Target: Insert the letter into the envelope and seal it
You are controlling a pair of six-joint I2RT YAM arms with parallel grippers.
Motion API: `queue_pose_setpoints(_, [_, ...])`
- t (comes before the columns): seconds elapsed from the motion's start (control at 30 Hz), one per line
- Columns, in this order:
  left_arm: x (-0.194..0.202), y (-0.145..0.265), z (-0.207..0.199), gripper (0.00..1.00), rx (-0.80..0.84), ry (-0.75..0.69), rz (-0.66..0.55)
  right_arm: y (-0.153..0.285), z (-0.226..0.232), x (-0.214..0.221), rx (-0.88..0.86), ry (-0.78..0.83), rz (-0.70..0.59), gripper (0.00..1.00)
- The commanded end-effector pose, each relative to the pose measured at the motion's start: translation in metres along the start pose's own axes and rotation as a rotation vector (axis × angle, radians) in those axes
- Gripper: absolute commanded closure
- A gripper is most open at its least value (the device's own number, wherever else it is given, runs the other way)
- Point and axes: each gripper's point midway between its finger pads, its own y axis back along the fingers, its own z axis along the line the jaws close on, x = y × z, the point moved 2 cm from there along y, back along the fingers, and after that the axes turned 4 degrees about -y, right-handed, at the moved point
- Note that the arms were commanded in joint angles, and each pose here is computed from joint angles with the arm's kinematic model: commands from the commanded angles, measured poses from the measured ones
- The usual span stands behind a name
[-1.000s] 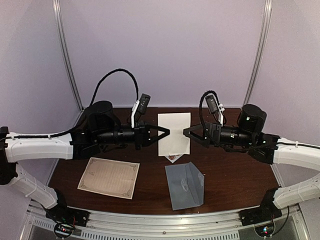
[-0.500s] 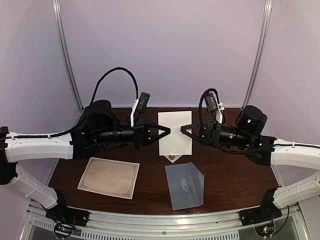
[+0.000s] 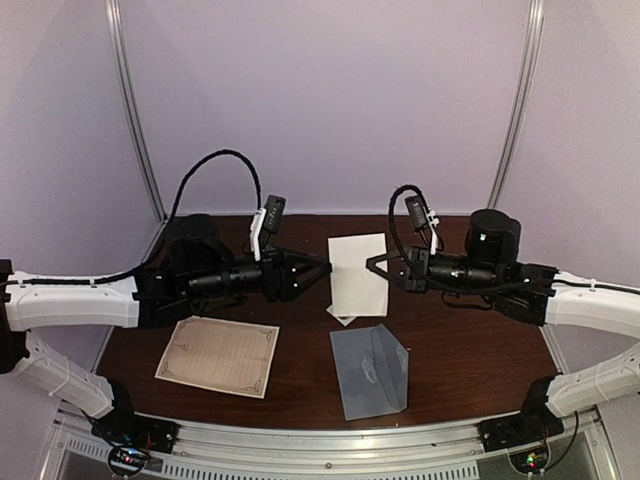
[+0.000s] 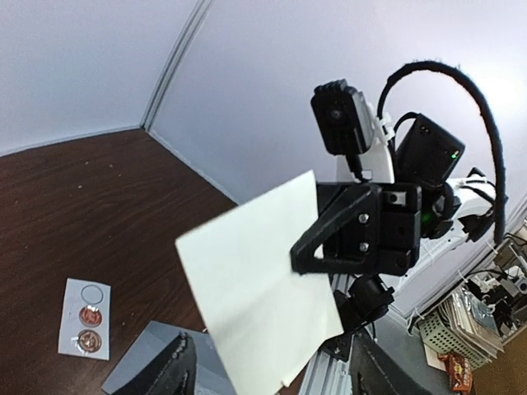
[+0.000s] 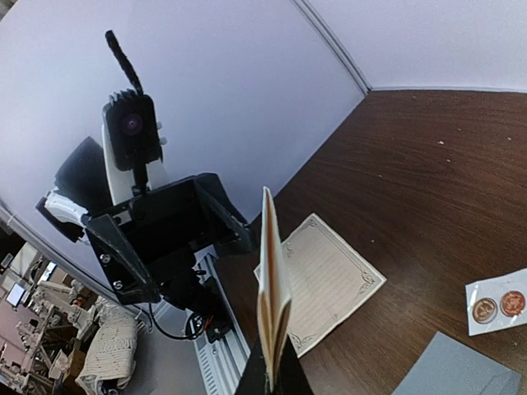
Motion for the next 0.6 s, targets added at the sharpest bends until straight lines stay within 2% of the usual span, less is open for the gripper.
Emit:
queue_pose_setpoints(0.0, [0.033,0.017,0.041,0.37,-0.203,0.18,-0.007,0.023,-0.052,0.013,0.283,-0.08,0.07,1.0])
queue_pose_setpoints(0.13, [0.079,0.022,0.063,0.51,-0.283,0.354,0.058,0.031,-0.084,0.048,0.389,-0.217,0.192,1.0])
queue_pose_setpoints(0.27, [0.114,0.015,0.069,0.54,-0.314,0.436,0.129,0.036,-0.106,0.079,0.476,-0.305,0.293,1.0])
queue_pose_setpoints(0.57, [0.174,-0.021,0.072,0.59,-0.284,0.546,0.299,0.045,-0.145,0.106,0.6,-0.38,0.361,1.0])
